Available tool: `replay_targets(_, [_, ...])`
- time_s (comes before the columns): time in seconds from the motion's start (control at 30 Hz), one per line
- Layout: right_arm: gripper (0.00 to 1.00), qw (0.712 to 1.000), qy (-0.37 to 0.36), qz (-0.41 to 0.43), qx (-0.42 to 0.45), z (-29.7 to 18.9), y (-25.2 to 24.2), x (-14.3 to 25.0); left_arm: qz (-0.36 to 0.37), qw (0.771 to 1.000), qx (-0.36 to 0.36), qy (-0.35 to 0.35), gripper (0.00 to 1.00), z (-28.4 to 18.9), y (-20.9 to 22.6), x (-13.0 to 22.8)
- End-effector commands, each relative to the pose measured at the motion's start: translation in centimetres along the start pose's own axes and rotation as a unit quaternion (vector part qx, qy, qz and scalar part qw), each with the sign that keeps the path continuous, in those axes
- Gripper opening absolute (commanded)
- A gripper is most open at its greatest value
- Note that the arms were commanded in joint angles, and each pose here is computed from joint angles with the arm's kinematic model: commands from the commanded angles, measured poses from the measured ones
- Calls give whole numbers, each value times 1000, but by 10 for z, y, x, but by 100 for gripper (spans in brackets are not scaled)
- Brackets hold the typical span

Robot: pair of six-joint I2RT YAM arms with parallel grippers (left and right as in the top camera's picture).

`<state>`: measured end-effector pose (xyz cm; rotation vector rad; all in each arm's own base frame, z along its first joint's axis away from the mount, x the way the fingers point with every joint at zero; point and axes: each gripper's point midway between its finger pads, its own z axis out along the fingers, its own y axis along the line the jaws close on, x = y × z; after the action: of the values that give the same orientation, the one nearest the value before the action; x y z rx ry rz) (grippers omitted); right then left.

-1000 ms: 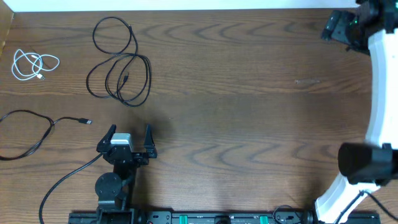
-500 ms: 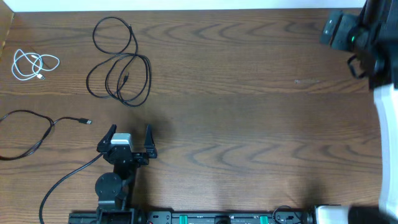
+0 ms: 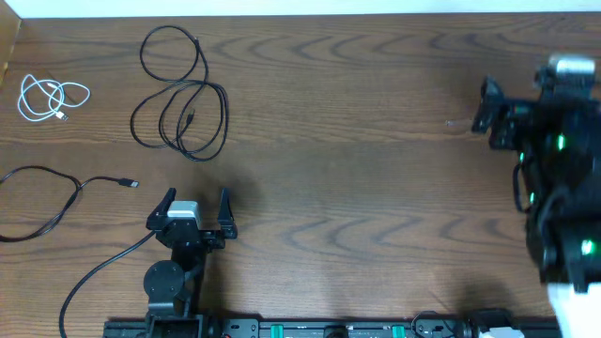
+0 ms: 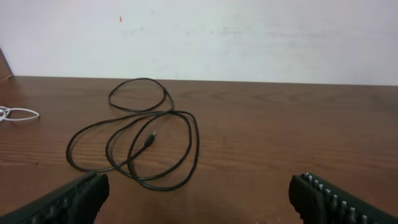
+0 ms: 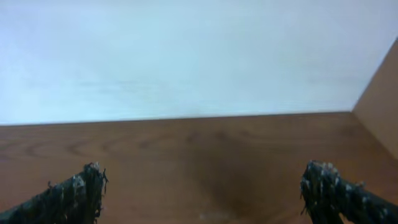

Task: Untangle cables

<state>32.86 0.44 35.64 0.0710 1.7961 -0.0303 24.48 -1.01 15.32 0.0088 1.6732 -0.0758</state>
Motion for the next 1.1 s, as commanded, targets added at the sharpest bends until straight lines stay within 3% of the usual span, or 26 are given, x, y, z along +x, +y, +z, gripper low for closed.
replay_targets(0.0, [99, 1000, -20, -10, -8, -18, 1, 14, -2, 1000, 7, 23, 98, 1, -2, 15])
replay_targets(0.47, [99, 997, -53, -33, -39, -39, 4, 84, -2, 1000, 7, 23, 98, 1, -2, 15])
replay_targets(1.07, [99, 988, -143, -25, -58, -81, 3, 88, -2, 1000, 7, 23, 98, 1, -2, 15])
